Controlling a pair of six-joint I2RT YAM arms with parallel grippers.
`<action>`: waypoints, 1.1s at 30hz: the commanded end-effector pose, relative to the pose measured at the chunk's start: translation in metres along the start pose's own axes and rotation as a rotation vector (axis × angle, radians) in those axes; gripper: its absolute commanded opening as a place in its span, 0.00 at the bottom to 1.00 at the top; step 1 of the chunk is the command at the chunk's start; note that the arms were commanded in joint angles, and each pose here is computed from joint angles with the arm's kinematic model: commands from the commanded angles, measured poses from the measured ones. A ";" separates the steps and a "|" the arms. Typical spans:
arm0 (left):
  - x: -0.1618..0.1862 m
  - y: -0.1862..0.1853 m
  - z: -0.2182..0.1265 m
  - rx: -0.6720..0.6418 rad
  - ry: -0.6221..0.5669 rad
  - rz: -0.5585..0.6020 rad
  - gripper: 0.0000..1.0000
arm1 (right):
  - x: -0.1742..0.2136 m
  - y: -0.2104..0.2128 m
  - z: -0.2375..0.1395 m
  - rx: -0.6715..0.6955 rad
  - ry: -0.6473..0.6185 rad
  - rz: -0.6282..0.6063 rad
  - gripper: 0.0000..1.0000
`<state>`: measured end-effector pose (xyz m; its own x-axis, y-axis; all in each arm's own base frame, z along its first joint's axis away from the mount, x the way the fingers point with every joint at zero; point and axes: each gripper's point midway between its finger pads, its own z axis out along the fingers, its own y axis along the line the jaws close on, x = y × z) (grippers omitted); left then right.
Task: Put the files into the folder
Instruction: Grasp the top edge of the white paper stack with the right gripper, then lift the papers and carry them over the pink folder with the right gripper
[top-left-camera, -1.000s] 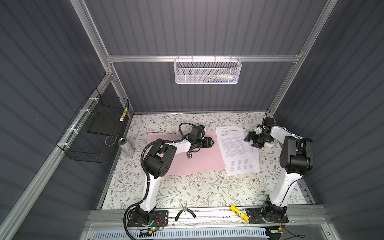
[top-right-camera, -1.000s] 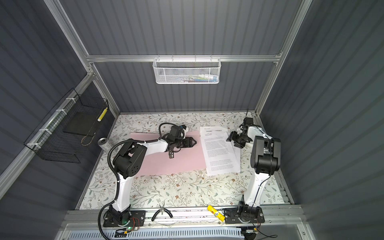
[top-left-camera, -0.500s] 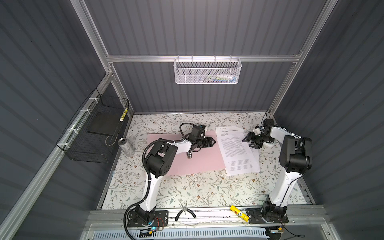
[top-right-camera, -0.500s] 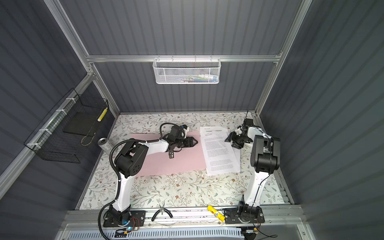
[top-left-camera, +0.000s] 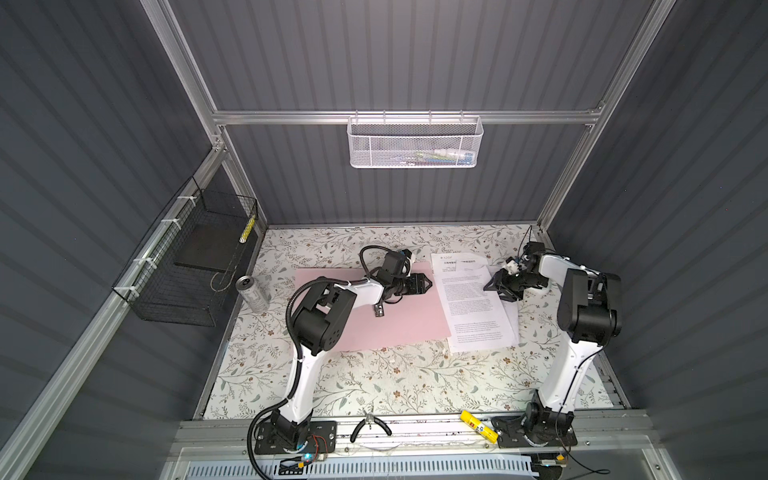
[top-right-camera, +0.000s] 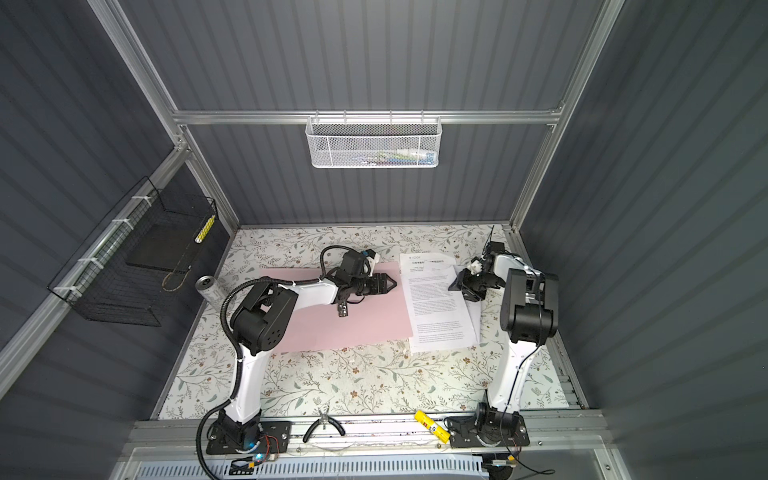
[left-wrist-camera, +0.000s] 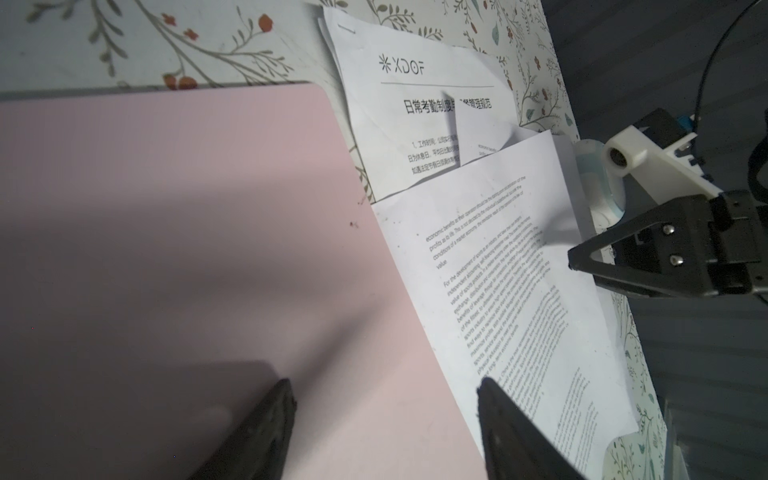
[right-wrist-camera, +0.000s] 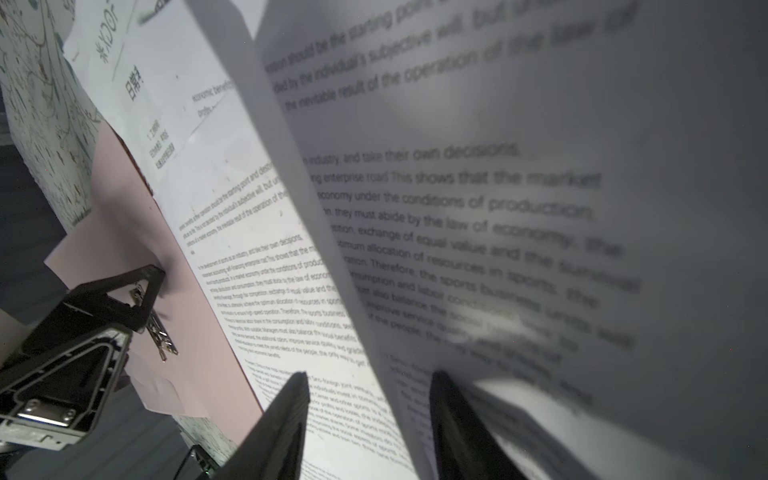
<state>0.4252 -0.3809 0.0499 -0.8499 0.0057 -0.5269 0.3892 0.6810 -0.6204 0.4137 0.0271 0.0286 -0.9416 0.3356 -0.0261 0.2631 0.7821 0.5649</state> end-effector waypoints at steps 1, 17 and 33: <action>0.021 0.015 0.012 -0.025 0.067 -0.043 0.71 | 0.005 0.001 0.004 -0.031 0.033 0.012 0.44; -0.001 0.000 -0.009 -0.019 0.022 -0.026 0.71 | 0.003 0.035 -0.020 -0.149 -0.035 0.053 0.00; -0.082 -0.074 -0.114 -0.056 -0.187 0.098 0.72 | 0.017 0.144 -0.154 -0.237 -0.394 -0.149 0.00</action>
<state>0.4302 -0.3648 0.1931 -0.7416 -0.0653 -0.6677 0.4541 0.6838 -0.5712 0.4044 0.0630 0.2075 -0.8317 0.4382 -0.3409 0.0702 0.6921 0.7184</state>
